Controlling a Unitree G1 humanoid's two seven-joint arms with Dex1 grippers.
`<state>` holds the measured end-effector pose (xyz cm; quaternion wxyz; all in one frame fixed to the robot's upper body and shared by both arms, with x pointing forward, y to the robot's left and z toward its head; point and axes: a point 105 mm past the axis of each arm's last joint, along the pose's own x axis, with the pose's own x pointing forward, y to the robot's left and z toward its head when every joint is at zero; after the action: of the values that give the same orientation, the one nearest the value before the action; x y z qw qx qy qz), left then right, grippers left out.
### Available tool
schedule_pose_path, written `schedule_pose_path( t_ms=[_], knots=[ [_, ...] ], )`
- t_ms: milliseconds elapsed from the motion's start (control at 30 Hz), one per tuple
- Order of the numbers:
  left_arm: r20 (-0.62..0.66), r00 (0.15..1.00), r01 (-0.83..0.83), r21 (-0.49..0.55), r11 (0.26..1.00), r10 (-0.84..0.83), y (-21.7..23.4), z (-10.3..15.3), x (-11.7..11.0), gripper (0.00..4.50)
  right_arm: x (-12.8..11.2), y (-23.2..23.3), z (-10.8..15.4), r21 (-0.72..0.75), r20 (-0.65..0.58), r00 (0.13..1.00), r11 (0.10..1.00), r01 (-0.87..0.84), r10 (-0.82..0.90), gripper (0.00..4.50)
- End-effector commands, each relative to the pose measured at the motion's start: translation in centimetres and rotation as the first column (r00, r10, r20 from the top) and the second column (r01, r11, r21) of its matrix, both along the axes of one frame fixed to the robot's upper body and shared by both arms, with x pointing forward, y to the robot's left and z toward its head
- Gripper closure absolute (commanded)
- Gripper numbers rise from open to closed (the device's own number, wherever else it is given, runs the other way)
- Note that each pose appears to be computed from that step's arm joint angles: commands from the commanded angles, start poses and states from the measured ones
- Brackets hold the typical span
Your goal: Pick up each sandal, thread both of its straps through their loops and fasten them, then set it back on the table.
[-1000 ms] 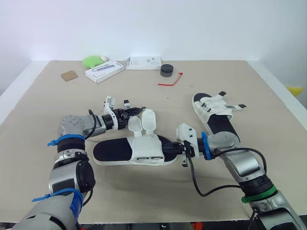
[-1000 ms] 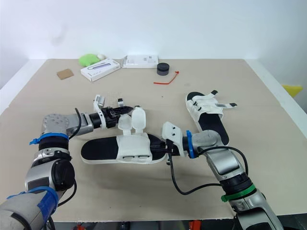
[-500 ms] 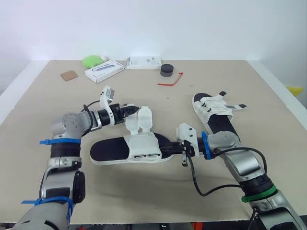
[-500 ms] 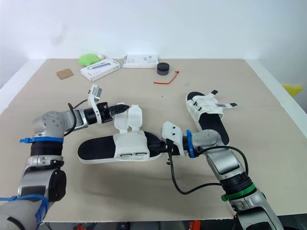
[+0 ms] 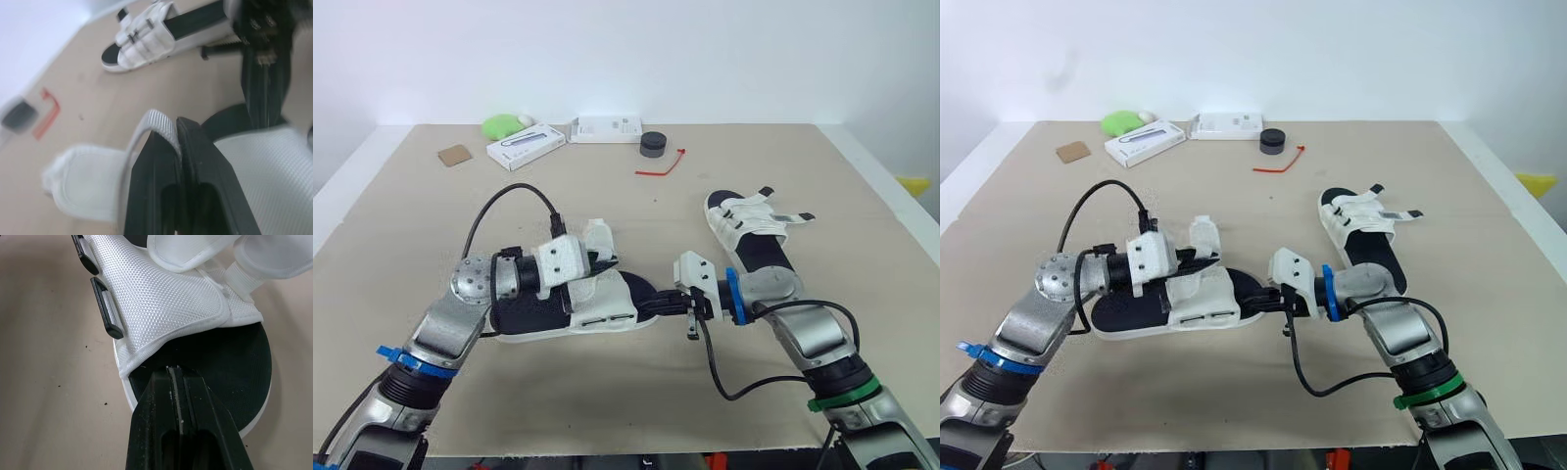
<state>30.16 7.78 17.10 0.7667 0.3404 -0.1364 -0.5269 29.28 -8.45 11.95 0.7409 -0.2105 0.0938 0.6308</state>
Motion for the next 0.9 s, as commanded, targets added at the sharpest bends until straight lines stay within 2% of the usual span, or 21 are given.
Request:
schedule_pose_path(
  t_ms=[33, 67, 167, 300, 500, 533, 567, 667, 733, 767, 800, 833, 900],
  knots=[
    [0.214, 0.975, 0.038, 0.073, 0.997, -0.053, 0.0, 0.4, -0.4, 4.48, 0.1, 0.1, 1.0, 0.006, 0.038, 0.999, 1.0, -0.018, 0.018, 4.5],
    [0.292, 0.95, 0.074, 0.123, 0.99, -0.107, -0.1, 0.5, -1.0, 4.48, 0.0, 0.1, 0.9, 0.004, 0.037, 0.999, 1.0, -0.019, 0.019, 4.5],
    [0.366, 0.91, 0.138, 0.18, 0.974, -0.197, -0.3, 0.4, -2.1, 4.48, 0.1, 0.1, 0.9, 0.001, 0.037, 0.999, 1.0, -0.021, 0.021, 4.5],
    [0.423, 0.855, 0.199, 0.267, 0.943, -0.301, -0.2, -0.4, -3.2, 4.48, 0.1, 0.2, 1.0, -0.001, 0.038, 0.999, 1.0, -0.026, 0.026, 4.5],
    [0.505, 0.77, 0.239, 0.339, 0.91, -0.39, 0.0, -0.4, -4.1, 4.48, 0.1, 0.3, 0.9, -0.003, 0.037, 0.999, 0.999, -0.035, 0.035, 4.5],
    [0.515, 0.763, 0.236, 0.339, 0.911, -0.39, 0.0, -0.3, -4.1, 3.82, 0.1, 0.3, 0.9, -0.003, 0.037, 0.999, 0.999, -0.036, 0.036, 4.5],
    [0.521, 0.76, 0.234, 0.339, 0.911, -0.389, 0.0, -0.3, -4.0, 3.54, 0.2, 0.3, 0.9, -0.004, 0.038, 0.999, 0.999, -0.037, 0.037, 4.5],
    [0.497, 0.799, 0.213, 0.295, 0.932, -0.34, 0.3, 0.1, -3.3, 2.25, 0.2, 0.4, 1.0, -0.004, 0.039, 0.998, 0.999, -0.042, 0.042, 4.5],
    [0.43, 0.856, 0.202, 0.231, 0.952, -0.286, 0.5, 0.2, -3.1, 1.46, 0.1, 0.4, 1.0, -0.004, 0.04, 0.998, 0.999, -0.044, 0.044, 4.5],
    [0.366, 0.898, 0.193, 0.171, 0.966, -0.245, 0.7, 0.4, -3.0, 0.81, 0.1, 0.3, 1.0, -0.006, 0.041, 0.998, 0.999, -0.046, 0.046, 4.5],
    [0.298, 0.927, 0.195, 0.142, 0.971, -0.229, 0.8, 0.3, -3.1, 0.6, 0.1, 0.3, 1.0, -0.007, 0.041, 0.998, 0.999, -0.046, 0.046, 4.5],
    [0.228, 0.951, 0.191, 0.101, 0.976, -0.209, 1.0, 0.3, -3.3, 0.02, 0.1, 0.3, 1.0, -0.008, 0.041, 0.998, 0.999, -0.046, 0.047, 4.5],
    [0.138, 0.966, 0.205, 0.103, 0.973, -0.218, 1.2, -0.1, -3.9, 0.02, 0.1, 0.2, 1.0, -0.009, 0.042, 0.998, 0.999, -0.048, 0.048, 4.5]
  ],
)
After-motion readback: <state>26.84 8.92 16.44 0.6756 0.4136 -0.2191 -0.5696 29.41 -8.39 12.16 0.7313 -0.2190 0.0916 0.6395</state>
